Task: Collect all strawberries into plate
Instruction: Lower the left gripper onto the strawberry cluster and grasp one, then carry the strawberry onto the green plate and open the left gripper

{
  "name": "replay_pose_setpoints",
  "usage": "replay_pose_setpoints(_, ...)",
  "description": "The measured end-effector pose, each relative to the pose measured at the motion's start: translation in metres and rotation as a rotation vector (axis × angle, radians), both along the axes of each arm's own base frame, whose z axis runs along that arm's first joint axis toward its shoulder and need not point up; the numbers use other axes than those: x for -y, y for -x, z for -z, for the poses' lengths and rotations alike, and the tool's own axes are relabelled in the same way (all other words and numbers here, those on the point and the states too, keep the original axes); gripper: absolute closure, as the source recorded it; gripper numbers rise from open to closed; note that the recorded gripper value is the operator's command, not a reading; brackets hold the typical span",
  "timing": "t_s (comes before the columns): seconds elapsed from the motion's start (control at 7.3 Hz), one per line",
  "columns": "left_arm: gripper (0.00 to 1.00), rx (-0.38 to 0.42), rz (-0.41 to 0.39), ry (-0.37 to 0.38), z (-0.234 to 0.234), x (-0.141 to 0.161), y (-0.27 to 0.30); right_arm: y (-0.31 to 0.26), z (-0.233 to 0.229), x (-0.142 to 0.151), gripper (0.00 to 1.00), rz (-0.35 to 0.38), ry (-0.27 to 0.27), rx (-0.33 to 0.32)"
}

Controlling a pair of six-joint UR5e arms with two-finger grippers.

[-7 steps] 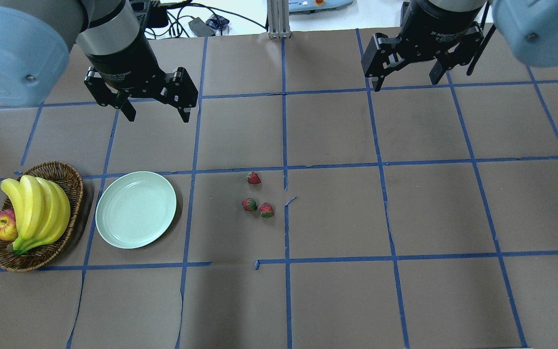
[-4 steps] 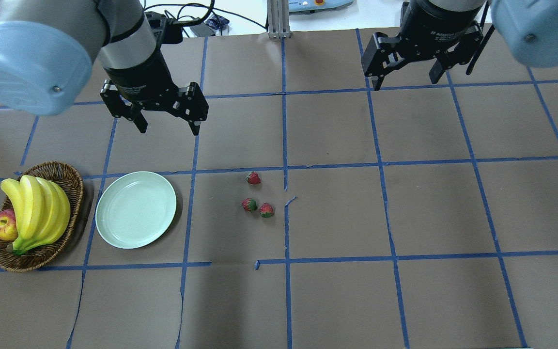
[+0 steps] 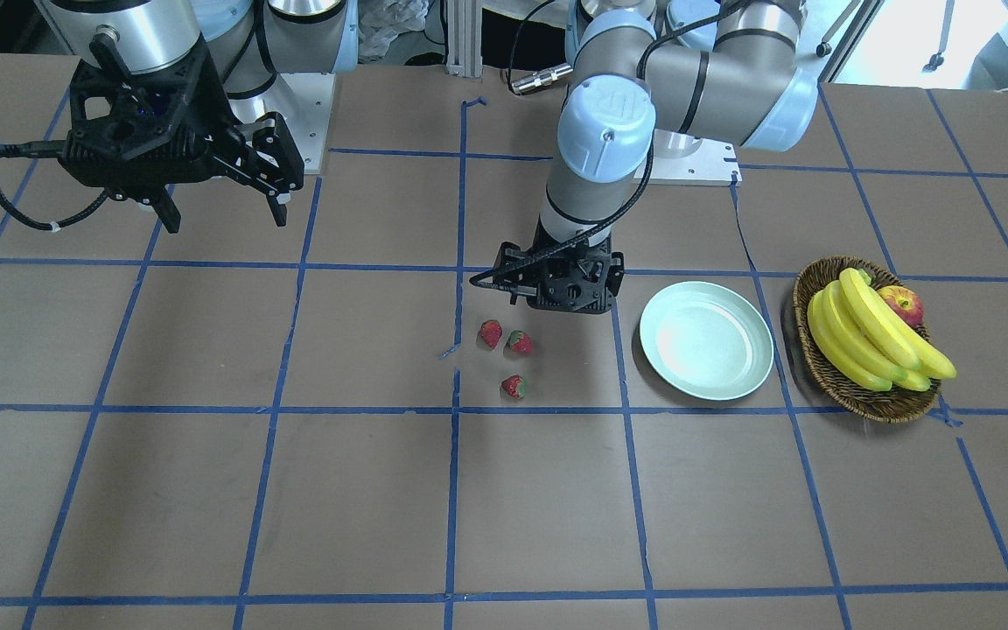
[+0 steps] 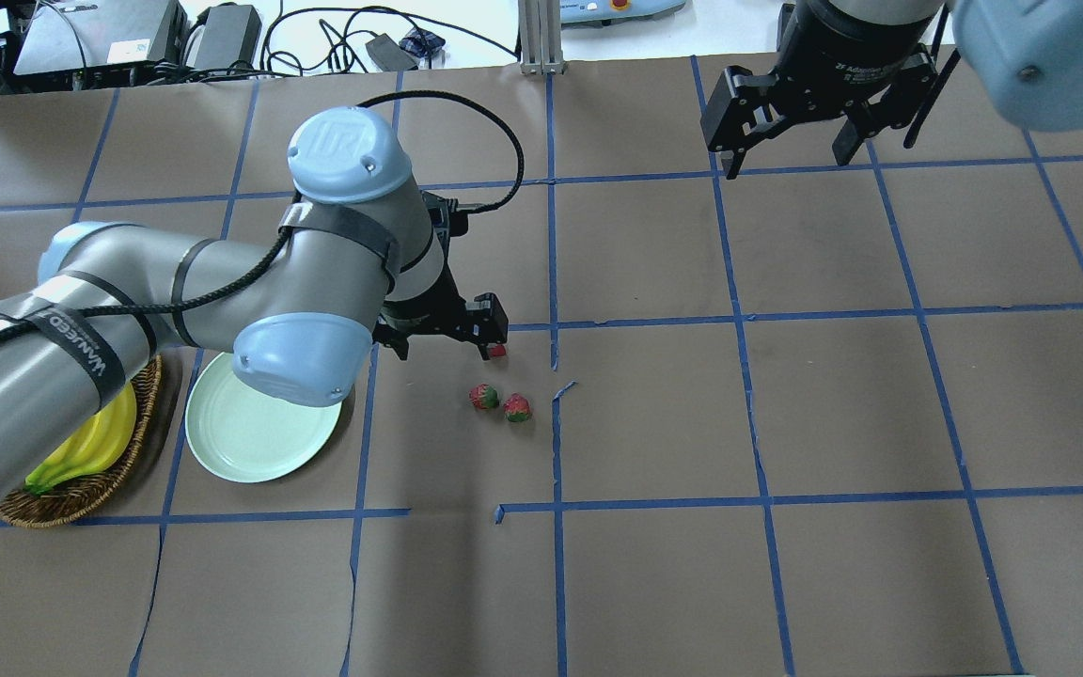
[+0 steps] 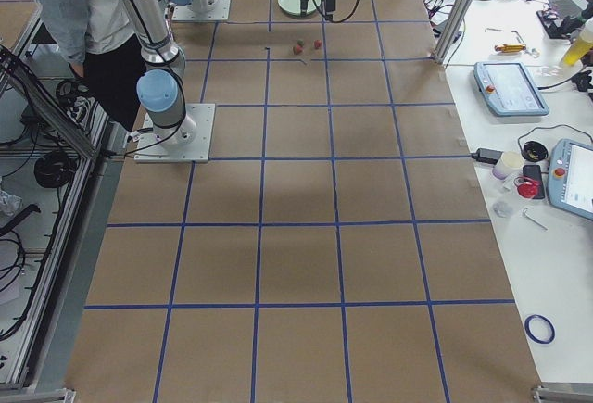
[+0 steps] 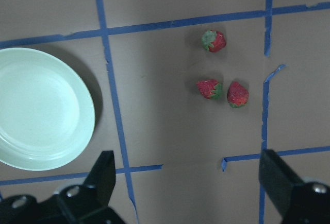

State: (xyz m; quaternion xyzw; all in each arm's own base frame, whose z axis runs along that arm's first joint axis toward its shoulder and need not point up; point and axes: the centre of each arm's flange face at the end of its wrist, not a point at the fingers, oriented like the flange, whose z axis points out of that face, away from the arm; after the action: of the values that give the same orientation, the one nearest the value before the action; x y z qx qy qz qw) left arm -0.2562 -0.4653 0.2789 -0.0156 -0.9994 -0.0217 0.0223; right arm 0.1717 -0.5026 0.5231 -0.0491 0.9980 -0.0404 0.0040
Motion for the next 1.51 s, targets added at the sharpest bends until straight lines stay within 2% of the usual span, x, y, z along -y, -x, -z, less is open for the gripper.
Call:
replay_pose_setpoints(0.41, 0.10, -0.039, -0.209, -0.039, 0.053, -0.002, 0.028, 0.000, 0.000, 0.000, 0.00, 0.000, -0.002, 0.000)
replay_pose_setpoints(0.55, 0.21, -0.036, -0.295, -0.039, 0.063, -0.003, 0.038, 0.000, 0.001, 0.000, 0.00, 0.000, -0.003, 0.000)
replay_pose_setpoints(0.68, 0.21, -0.024, -0.363, -0.047, 0.075, -0.007, 0.045, 0.000, 0.001, 0.000, 0.00, 0.000, -0.003, -0.001)
replay_pose_setpoints(0.96, 0.34, 0.012, -0.420, -0.045, 0.098, -0.018, 0.053, 0.000, 0.001, 0.000, 0.00, 0.000, -0.004, -0.002)
replay_pose_setpoints(1.1, 0.47, 0.014, -0.437, -0.034, 0.102, -0.019, 0.055, 0.000, 0.001, 0.000, 0.00, 0.000, -0.005, -0.002)
replay_pose_setpoints(1.37, 1.00, 0.008, -0.445, -0.021, 0.104, -0.019, 0.059, 0.000, 0.001, 0.000, 0.00, 0.000, -0.004, -0.002)
replay_pose_setpoints(1.51, 1.00, 0.004, -0.445, -0.016, 0.103, -0.019, 0.060, 0.000, 0.001, 0.000, 0.00, 0.000, -0.005, -0.002)
